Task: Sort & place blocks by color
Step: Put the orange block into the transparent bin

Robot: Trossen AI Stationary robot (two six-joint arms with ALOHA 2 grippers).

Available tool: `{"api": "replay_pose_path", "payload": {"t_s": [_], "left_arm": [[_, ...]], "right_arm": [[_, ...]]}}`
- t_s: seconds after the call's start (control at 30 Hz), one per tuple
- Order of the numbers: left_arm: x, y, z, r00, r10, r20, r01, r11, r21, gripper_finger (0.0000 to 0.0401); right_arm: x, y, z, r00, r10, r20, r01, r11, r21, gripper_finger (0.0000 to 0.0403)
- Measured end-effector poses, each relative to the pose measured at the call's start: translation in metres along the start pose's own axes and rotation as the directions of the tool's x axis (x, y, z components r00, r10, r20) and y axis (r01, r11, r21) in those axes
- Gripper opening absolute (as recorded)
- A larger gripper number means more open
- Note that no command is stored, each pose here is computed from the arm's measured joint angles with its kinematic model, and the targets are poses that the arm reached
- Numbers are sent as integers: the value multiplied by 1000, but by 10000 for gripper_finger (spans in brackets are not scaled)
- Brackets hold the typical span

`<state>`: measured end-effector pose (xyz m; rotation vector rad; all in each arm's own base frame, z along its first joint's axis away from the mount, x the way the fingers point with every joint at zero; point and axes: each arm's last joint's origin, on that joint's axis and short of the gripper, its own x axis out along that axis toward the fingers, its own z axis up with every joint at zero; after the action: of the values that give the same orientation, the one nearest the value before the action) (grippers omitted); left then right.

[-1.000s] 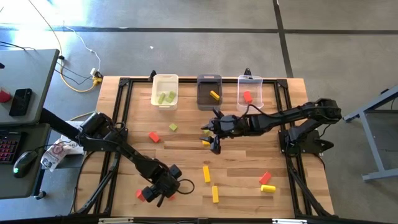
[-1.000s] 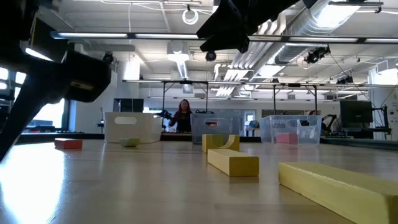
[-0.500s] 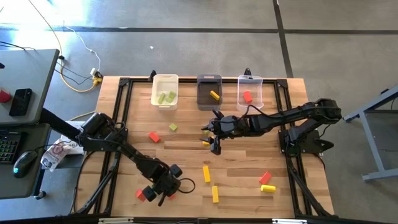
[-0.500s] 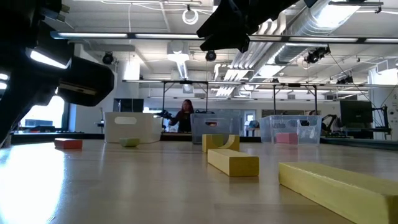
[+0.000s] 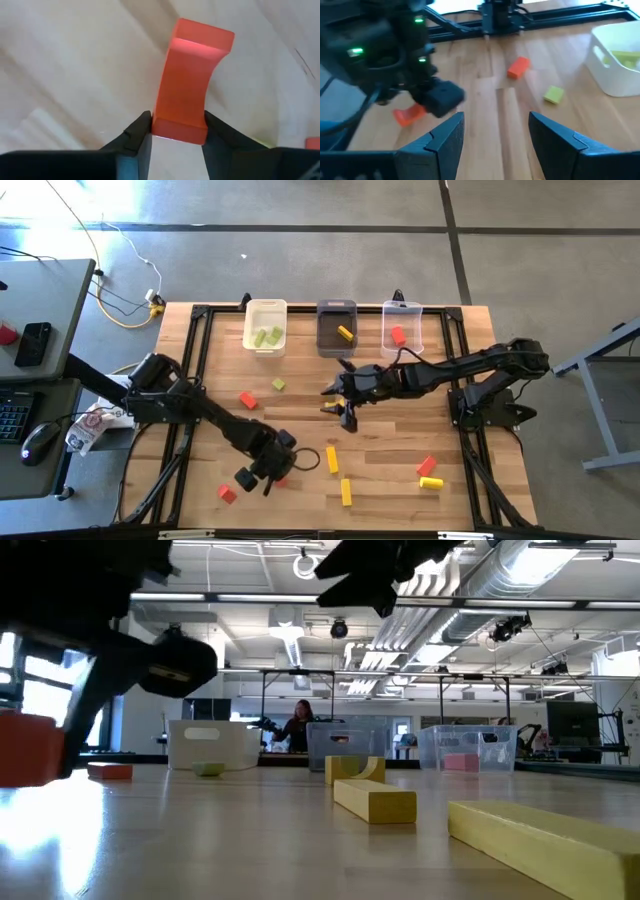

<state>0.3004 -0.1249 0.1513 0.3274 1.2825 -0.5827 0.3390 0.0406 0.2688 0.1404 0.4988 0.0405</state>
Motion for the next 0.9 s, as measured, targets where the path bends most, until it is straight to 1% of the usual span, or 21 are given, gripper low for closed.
{"api": "replay_pose_path", "payload": {"t_s": [0.23, 0.37, 0.5, 0.6, 0.7, 0.9], "left_arm": [[-16, 27, -5, 998, 41, 44, -39, 998, -48, 111], [-23, 44, -9, 995, 78, 66, -73, 994, -76, 112], [-29, 60, -13, 988, 124, 88, -117, 990, -80, 111], [-31, 72, -17, 982, 171, 82, -162, 981, -104, 112], [-34, 83, -20, 974, 202, 101, -190, 974, -122, 112], [-42, 107, -18, 933, 291, 213, -257, 951, -171, 112]], "right_arm": [[-5, 11, 9, 998, 38, -40, -41, 997, -62, 209], [-9, 17, 11, 994, 38, -101, -47, 995, -87, 209], [-14, 21, 13, 987, 35, -158, -54, 992, -115, 209], [-18, 23, 14, 978, 28, -209, -54, 991, -119, 209], [-22, 23, 14, 965, 12, -262, -42, 993, -109, 209], [-25, 22, 9, 943, -8, -331, -13, 998, -60, 209]]}}
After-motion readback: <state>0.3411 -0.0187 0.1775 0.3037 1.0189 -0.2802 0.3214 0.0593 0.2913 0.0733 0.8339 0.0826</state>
